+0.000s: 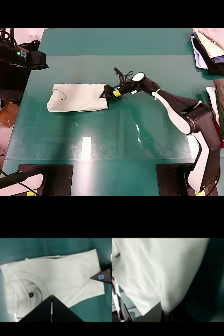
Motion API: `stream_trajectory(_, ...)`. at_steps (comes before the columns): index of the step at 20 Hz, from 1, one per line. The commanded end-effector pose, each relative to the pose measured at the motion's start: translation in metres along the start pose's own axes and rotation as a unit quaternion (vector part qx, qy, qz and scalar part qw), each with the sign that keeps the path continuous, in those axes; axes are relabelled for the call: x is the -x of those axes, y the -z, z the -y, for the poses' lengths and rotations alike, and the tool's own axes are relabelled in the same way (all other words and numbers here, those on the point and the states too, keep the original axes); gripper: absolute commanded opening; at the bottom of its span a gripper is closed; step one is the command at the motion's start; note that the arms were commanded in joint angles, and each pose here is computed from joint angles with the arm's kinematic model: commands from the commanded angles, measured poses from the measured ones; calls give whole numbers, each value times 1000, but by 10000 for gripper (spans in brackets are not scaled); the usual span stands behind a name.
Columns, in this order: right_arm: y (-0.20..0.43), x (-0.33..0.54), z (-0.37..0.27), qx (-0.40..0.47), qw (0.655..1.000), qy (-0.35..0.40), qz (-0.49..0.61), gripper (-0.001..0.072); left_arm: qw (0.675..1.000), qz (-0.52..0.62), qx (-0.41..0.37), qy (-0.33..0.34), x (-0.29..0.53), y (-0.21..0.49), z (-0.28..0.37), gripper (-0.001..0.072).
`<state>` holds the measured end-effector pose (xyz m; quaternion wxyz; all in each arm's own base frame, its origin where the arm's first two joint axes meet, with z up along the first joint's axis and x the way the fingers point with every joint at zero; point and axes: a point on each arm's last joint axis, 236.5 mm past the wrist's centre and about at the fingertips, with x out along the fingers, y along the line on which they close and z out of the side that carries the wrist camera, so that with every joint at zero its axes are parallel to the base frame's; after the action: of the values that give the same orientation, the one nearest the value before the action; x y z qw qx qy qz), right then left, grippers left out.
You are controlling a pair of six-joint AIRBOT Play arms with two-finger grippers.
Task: Fold the shirts.
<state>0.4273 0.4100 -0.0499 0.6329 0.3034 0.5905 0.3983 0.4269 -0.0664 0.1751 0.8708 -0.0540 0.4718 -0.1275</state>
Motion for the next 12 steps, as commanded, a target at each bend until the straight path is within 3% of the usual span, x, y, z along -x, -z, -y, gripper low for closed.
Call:
stream_trajectory(1, -19, -3, -26, 62, 998, -19, 21, 16, 1000, -5, 0, 0, 0, 2, 0, 25)
stream_trajectory(5, -45, 58, -47, 97, 995, -24, 32, 13, 1000, -13, 0, 1, 0, 6, 0, 25)
stream_trajectory(12, -63, 283, 24, 93, 975, 182, 89, 13, 1000, -13, 1, 3, 0, 6, 1, 25)
